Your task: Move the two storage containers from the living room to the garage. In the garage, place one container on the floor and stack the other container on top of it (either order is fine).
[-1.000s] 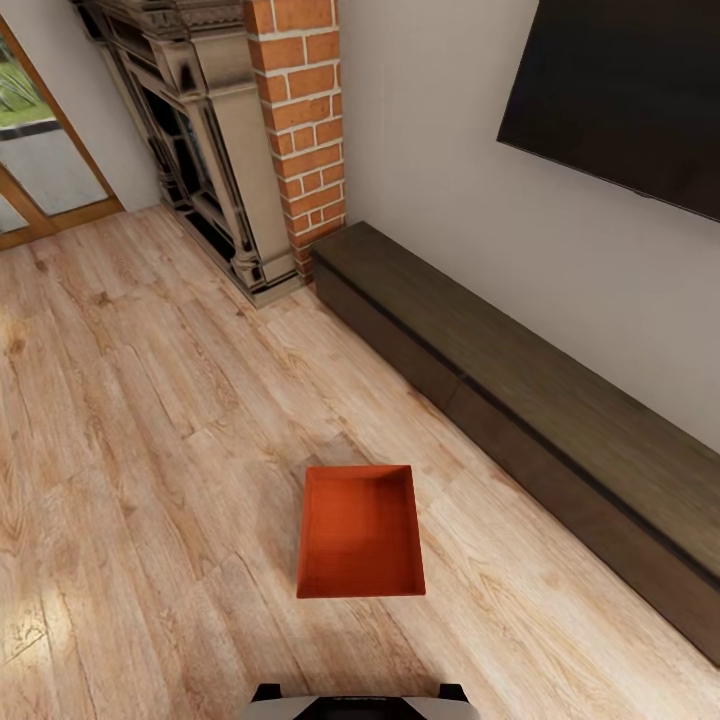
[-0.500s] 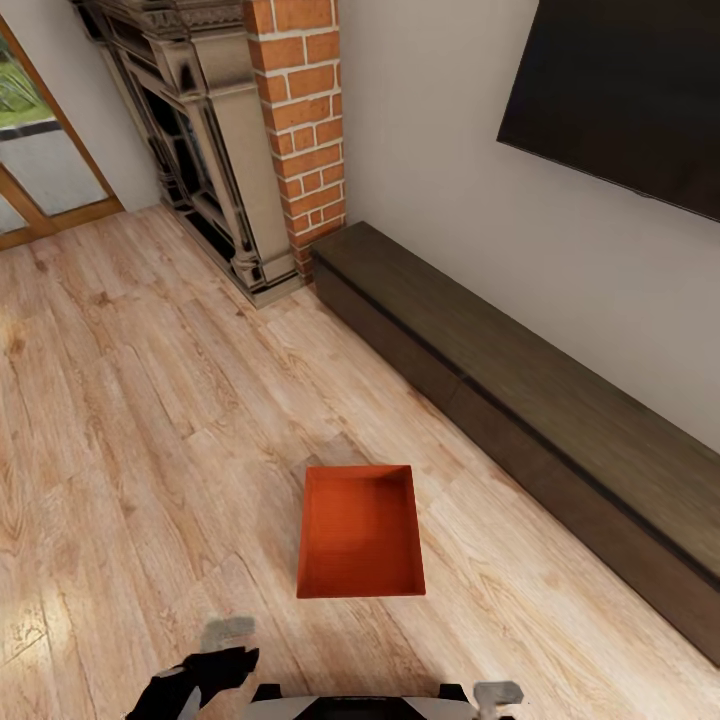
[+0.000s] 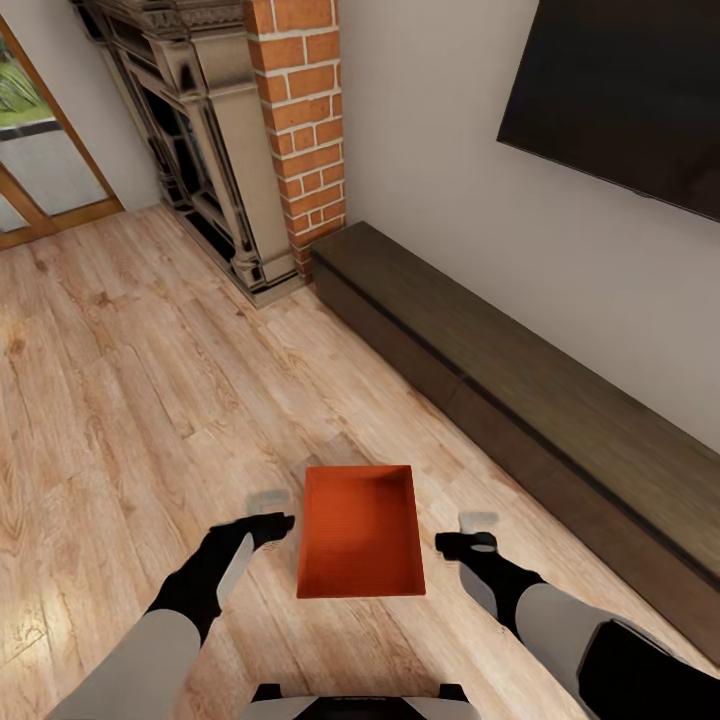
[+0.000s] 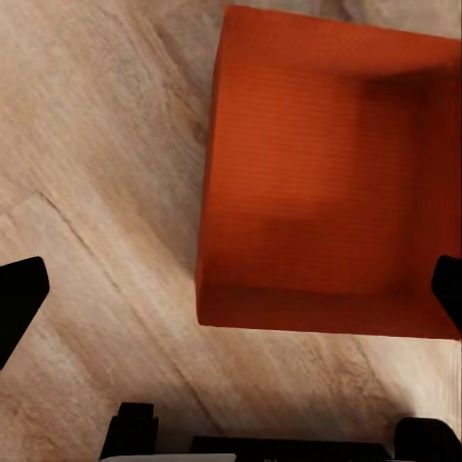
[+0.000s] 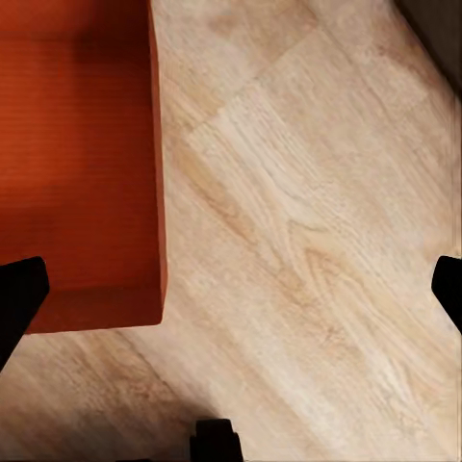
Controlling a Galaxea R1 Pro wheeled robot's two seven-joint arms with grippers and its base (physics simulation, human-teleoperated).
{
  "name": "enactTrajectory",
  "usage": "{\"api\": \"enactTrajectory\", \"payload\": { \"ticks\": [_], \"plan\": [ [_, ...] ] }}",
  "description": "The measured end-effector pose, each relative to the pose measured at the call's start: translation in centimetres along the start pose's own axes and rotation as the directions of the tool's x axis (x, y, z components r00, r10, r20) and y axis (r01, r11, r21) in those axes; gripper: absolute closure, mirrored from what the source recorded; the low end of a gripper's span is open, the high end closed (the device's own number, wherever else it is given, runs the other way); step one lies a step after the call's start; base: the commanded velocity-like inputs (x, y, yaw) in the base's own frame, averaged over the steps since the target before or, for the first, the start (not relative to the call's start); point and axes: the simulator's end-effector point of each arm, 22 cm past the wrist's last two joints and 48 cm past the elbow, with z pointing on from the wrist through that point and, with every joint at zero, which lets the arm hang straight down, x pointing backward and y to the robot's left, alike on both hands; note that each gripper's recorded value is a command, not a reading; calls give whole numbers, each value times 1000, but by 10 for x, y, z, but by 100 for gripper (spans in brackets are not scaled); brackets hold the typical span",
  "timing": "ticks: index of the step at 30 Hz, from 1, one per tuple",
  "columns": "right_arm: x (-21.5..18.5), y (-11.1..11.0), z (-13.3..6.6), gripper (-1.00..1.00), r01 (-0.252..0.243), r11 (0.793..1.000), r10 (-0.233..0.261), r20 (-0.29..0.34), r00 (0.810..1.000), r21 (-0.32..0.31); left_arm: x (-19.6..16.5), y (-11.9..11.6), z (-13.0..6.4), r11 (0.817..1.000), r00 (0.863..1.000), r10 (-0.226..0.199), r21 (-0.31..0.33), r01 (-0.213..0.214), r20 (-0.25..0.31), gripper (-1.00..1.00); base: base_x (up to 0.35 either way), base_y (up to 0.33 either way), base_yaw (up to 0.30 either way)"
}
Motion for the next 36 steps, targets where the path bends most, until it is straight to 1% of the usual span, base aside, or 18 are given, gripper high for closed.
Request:
{"api": "enactTrajectory", "payload": {
  "ticks": [1, 3, 5, 7, 9, 10, 13, 15, 17, 19, 26, 36],
  "plan": [
    [-1, -2, 0, -100, -1, 1000, 1, 1, 1000, 8, -1, -1, 0, 1000, 1000, 1, 0, -1, 3, -100, 0, 0, 0],
    [-5, -8, 0, -100, -2, 999, 1, 3, 1000, 43, -9, -5, -1, 1000, 1000, 2, 3, -2, 15, -100, 0, 0, 0],
    [-8, -2, -2, -100, -4, 999, 3, 5, 1000, 52, -13, -7, -1, 1000, 1000, 3, 3, -3, 16, -100, 0, 0, 0],
    [-10, 14, -5, -100, -6, 999, 6, 6, 1000, 43, -15, -9, 0, 1000, 1000, 5, 3, -5, 13, -100, 0, 0, 0],
    [-11, 31, -8, -100, -7, 1000, 7, 4, 1000, 30, -10, -11, 1, 1000, 1000, 10, -1, -10, -2, -100, 0, 0, 0],
    [-12, 35, -9, -100, -8, 1000, 8, 4, 1000, 28, -2, -15, 3, 1000, 1000, 22, -6, -22, -21, -100, 0, 0, 0],
    [-14, 43, -11, -100, -10, 1000, 10, 6, 1000, 26, 9, -20, 5, 998, 998, 58, -23, -59, -36, -100, 0, 0, 0],
    [-15, 50, -12, -100, -10, 1000, 10, 7, 1000, 17, 11, -22, 6, 997, 997, 66, -26, -67, -39, -100, 0, 0, 0],
    [-16, 62, -15, -100, -10, 1000, 10, 8, 1000, 3, 13, -22, 6, 997, 997, 70, -28, -71, -41, -100, 0, 0, 0],
    [-16, 67, -16, -100, -11, 1000, 11, 9, 1000, -4, 12, -22, 6, 997, 997, 70, -29, -71, -39, -100, 0, 0, 0],
    [-18, 72, -17, -100, -12, 1000, 12, 13, 1000, -10, 3, -22, 4, 997, 998, 66, -33, -67, -20, -100, 0, 0, 0],
    [-17, 67, -16, -100, -12, 1000, 12, 12, 1000, -4, -8, -25, 2, 997, 998, 68, -31, -68, 4, -100, 0, 0, 0]
  ]
}}
